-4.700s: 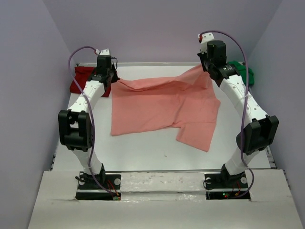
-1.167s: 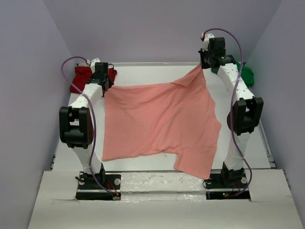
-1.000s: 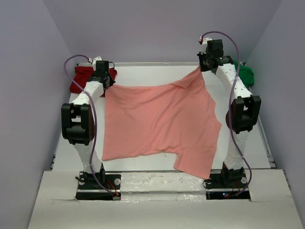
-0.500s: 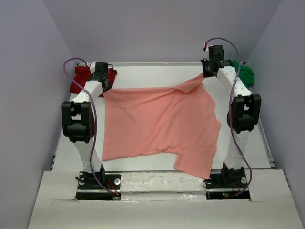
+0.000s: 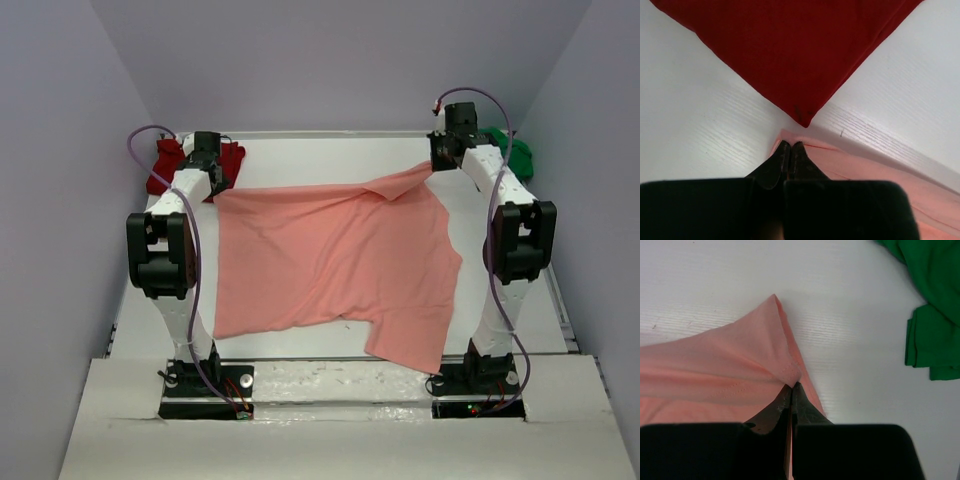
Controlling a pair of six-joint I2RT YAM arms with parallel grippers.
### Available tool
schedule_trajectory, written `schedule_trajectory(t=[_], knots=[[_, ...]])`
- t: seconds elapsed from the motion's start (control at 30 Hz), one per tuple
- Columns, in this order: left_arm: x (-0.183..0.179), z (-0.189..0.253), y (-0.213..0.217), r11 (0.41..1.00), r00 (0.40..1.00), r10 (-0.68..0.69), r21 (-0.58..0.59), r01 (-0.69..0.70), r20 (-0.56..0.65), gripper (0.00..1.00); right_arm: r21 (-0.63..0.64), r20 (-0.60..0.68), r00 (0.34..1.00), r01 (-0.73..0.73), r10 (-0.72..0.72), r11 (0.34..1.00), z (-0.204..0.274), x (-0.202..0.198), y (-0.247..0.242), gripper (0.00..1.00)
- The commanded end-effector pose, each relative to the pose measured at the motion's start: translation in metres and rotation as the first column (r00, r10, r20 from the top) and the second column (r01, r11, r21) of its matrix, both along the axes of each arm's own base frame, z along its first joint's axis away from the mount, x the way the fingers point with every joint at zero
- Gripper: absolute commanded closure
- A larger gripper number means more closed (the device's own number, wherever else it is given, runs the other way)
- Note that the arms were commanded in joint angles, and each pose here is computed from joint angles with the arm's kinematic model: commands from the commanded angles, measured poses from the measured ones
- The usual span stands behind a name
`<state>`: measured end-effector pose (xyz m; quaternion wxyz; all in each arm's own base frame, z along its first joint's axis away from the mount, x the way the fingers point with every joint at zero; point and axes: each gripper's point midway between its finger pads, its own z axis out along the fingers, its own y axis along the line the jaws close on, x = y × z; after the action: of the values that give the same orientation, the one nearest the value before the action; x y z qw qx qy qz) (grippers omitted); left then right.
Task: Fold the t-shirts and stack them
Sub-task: Fold the flattened tshirt in 1/3 of the way
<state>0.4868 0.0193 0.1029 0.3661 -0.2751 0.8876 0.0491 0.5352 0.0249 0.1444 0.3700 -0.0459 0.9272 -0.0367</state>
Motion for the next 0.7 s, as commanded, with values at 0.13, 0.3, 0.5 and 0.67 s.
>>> schedule_trajectory(t=[0.13, 0.3, 0.5, 0.67], knots=[[-0.003, 0.019, -0.001, 1.0, 1.0, -0.006, -0.023, 0.007, 0.019, 1.0, 0.046, 0.125, 0.992, -0.003, -0.003, 0.999, 0.058, -0.013, 0.013, 1.0], [-0.014, 0.017, 0.003, 1.0, 1.0, -0.007, 0.001, 0.007, -0.016, 1.0, 0.031, 0.134, 0.991, -0.011, 0.007, 0.999, 0.067, -0.028, 0.025, 1.0], [-0.025, 0.018, 0.012, 0.999, 0.999, 0.029, 0.039, -0.027, -0.038, 1.0, 0.013, 0.1, 0.995, 0.021, -0.022, 1.0, 0.061, -0.047, 0.024, 1.0], [-0.036, 0.014, 0.008, 1.0, 0.998, 0.03, 0.01, -0.03, -0.051, 1.0, 0.015, 0.088, 0.995, 0.052, -0.053, 0.999, 0.059, -0.059, 0.027, 1.0]])
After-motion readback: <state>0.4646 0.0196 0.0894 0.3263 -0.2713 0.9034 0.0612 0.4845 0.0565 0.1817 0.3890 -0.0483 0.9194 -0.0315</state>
